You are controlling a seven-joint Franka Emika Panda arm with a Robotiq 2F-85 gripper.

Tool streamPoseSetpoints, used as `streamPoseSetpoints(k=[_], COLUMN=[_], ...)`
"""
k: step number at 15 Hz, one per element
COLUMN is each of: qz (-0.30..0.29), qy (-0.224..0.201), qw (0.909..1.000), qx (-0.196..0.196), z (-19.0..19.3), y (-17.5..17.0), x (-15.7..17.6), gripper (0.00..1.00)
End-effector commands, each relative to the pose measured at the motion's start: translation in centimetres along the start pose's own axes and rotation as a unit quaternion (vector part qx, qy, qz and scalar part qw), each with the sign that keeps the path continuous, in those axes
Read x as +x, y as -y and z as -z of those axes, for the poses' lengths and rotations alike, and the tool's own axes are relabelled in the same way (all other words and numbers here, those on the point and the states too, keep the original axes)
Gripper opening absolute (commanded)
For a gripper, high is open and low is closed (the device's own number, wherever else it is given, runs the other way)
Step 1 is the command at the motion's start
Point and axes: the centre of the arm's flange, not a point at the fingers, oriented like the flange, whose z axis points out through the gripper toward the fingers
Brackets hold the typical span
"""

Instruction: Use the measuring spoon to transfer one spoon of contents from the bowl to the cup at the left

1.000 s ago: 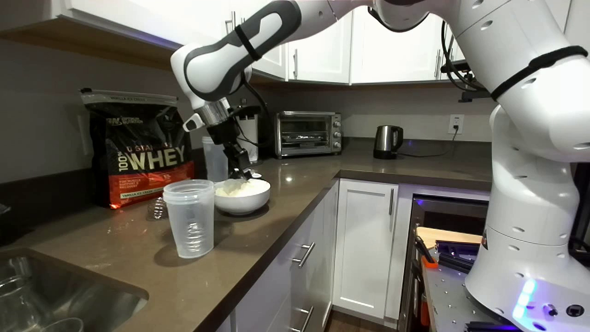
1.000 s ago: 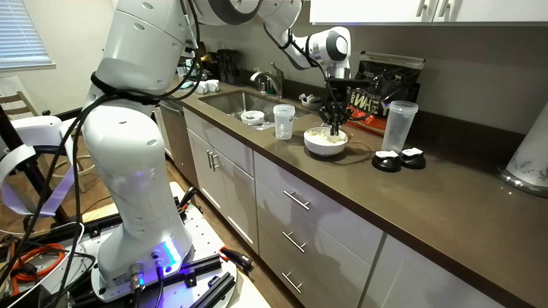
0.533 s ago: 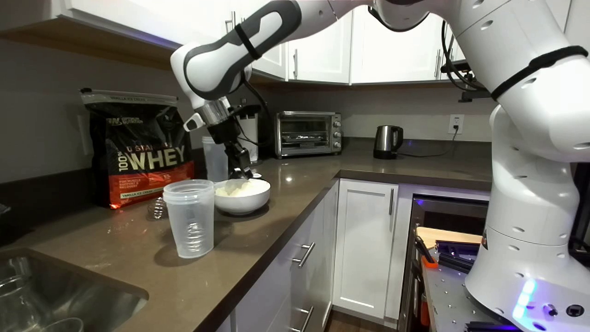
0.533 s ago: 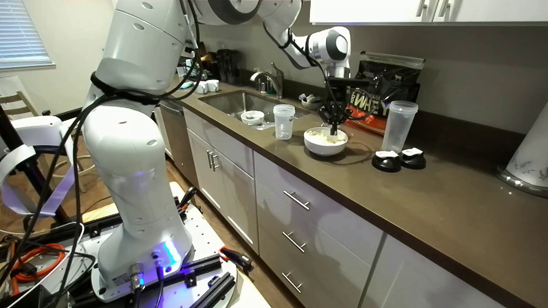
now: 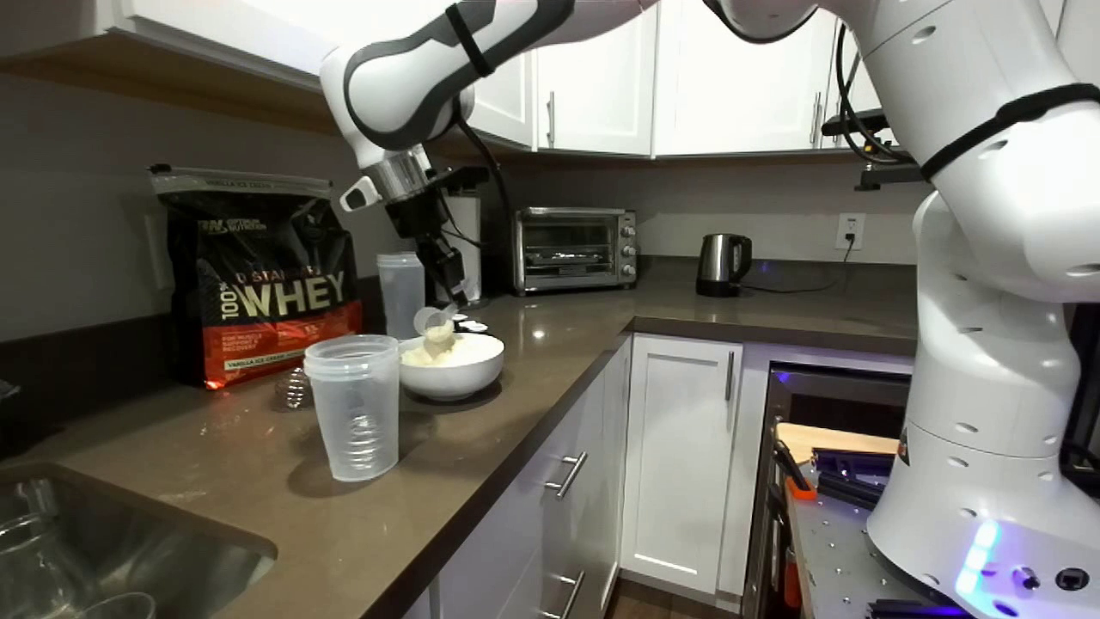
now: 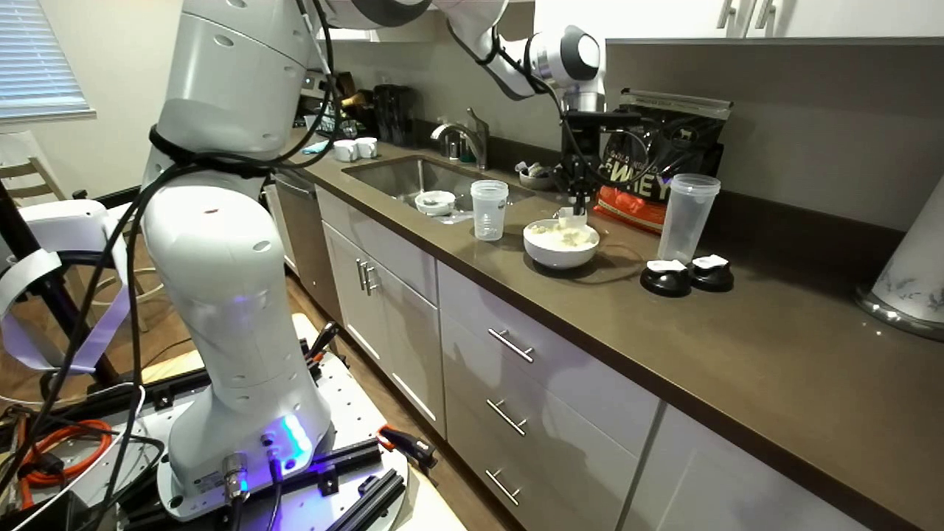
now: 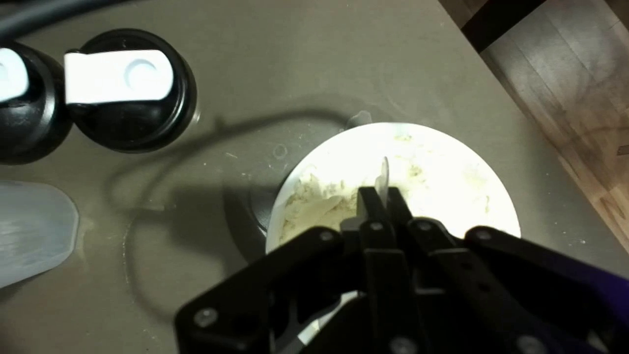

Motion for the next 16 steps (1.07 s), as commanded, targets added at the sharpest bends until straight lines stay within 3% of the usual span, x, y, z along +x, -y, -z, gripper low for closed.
streamPoseSetpoints(k=[1, 5, 12, 16], qz=[-0.009, -0.023, -0.028, -0.022], qy=[-0.009, -0.023, -0.049, -0.044], qw=[0.9999, 0.999, 0.9864, 0.9823], qx=[-0.006, -0.031, -0.155, -0.181], z=[0.3, -0.8, -3.2, -4.3], y=[0.4, 1.1, 2.1, 2.6], x=[-0.5, 0.7, 2.3, 2.2], gripper=[0.01, 0.01, 0.01, 0.01])
